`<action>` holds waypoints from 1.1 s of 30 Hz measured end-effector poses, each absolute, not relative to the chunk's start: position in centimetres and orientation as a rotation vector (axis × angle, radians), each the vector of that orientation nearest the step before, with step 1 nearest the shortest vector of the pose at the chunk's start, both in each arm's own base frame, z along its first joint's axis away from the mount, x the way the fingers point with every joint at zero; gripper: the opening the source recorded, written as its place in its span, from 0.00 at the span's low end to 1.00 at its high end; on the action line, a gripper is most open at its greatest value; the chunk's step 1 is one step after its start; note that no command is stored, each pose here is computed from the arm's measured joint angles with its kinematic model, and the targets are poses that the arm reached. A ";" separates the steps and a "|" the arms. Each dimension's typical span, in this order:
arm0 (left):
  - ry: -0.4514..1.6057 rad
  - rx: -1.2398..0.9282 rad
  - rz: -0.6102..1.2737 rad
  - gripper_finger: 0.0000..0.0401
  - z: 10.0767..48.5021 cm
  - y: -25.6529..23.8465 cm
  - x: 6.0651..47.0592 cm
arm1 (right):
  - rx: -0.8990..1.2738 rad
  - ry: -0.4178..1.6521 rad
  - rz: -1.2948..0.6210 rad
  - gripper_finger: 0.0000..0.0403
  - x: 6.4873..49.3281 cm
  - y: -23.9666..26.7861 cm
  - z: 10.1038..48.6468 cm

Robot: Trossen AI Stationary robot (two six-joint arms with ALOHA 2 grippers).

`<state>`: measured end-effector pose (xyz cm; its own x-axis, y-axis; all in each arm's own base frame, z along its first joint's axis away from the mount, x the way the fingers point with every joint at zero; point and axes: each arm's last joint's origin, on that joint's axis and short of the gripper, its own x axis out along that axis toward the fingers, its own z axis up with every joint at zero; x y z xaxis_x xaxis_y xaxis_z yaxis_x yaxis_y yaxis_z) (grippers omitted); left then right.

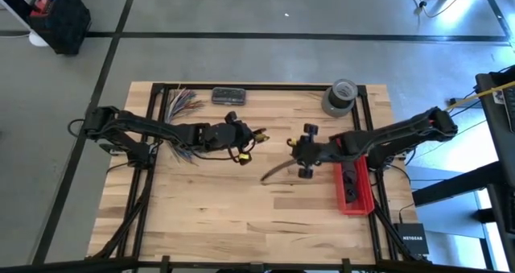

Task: Coil cords
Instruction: Coil the yellow wire onto the black spool

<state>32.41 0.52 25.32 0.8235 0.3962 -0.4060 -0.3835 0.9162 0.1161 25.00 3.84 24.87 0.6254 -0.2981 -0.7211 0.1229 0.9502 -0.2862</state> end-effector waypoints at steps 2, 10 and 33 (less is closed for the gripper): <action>0.439 0.031 0.417 0.00 25.3 0.5 32.4 | -0.222 0.862 -0.215 0.40 24.7 4.3 23.7; 0.442 0.042 0.416 0.00 25.3 0.6 32.4 | -0.414 0.714 -0.220 0.41 25.1 3.1 17.5; 0.452 0.075 0.386 0.00 25.2 0.4 32.5 | -0.620 0.811 -0.241 0.03 26.3 1.0 15.0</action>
<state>32.45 0.41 25.25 0.8286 0.3801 -0.4110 -0.3473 0.9248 0.1553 26.27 1.04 15.05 0.6741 -0.4279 -0.6021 -0.0302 0.7985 -0.6012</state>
